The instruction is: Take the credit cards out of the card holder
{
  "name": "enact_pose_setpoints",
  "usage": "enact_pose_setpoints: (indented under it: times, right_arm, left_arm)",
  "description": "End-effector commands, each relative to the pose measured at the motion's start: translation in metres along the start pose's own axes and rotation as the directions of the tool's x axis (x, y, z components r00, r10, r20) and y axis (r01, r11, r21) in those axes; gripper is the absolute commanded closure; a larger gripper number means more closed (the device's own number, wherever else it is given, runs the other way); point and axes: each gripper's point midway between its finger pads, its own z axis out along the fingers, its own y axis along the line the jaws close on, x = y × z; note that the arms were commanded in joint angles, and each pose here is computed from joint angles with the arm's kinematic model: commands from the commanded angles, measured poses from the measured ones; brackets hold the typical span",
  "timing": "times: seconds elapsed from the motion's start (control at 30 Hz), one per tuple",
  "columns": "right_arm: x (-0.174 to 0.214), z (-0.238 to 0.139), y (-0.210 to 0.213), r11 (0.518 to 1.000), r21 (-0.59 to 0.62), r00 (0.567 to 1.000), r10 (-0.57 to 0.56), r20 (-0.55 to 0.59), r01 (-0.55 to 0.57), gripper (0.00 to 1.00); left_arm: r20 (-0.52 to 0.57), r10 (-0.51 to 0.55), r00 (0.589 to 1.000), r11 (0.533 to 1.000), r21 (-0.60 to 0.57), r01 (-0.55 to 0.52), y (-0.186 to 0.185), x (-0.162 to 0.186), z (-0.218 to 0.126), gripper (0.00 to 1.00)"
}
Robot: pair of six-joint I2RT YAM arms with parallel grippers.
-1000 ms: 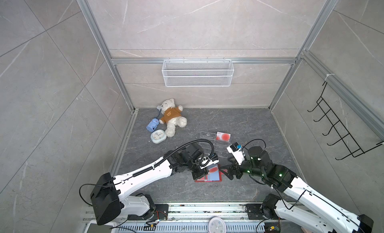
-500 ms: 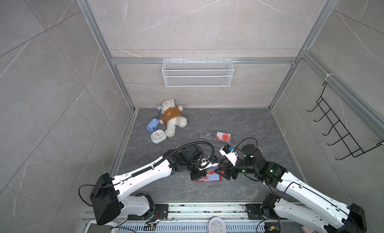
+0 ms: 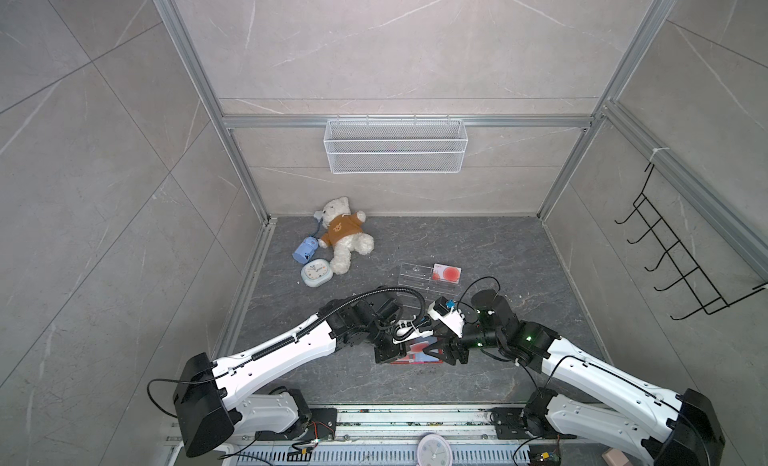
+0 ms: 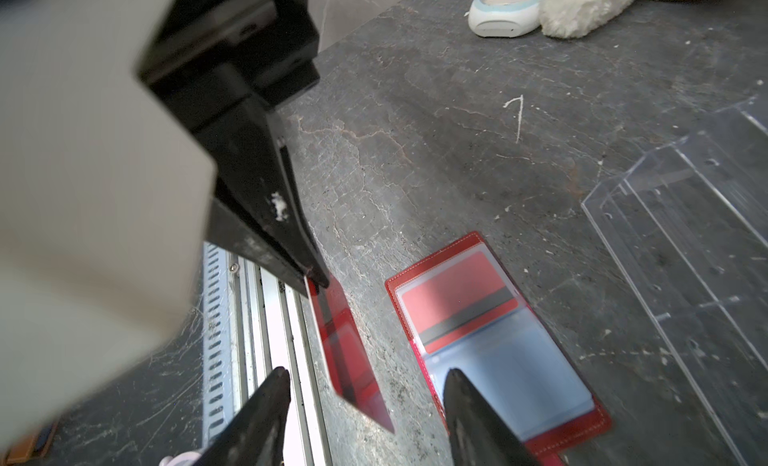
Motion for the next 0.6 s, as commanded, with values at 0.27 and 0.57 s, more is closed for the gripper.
enact_pose_setpoints:
  times: [0.27, 0.57]
  right_arm:
    - [-0.006, 0.012, 0.015, 0.986, -0.09, 0.99, -0.134, 0.04, 0.137, 0.43]
    - [-0.007, 0.012, 0.022, 0.973, -0.125, 0.981, -0.187, 0.054, 0.192, 0.61]
  left_arm:
    - [0.029, 0.039, 0.999, 0.999, 0.009, -0.039, -0.01, -0.004, -0.016, 0.98]
    - [0.024, 0.03, 0.999, 0.999, 0.01, -0.031, -0.011, -0.001, -0.016, 0.98]
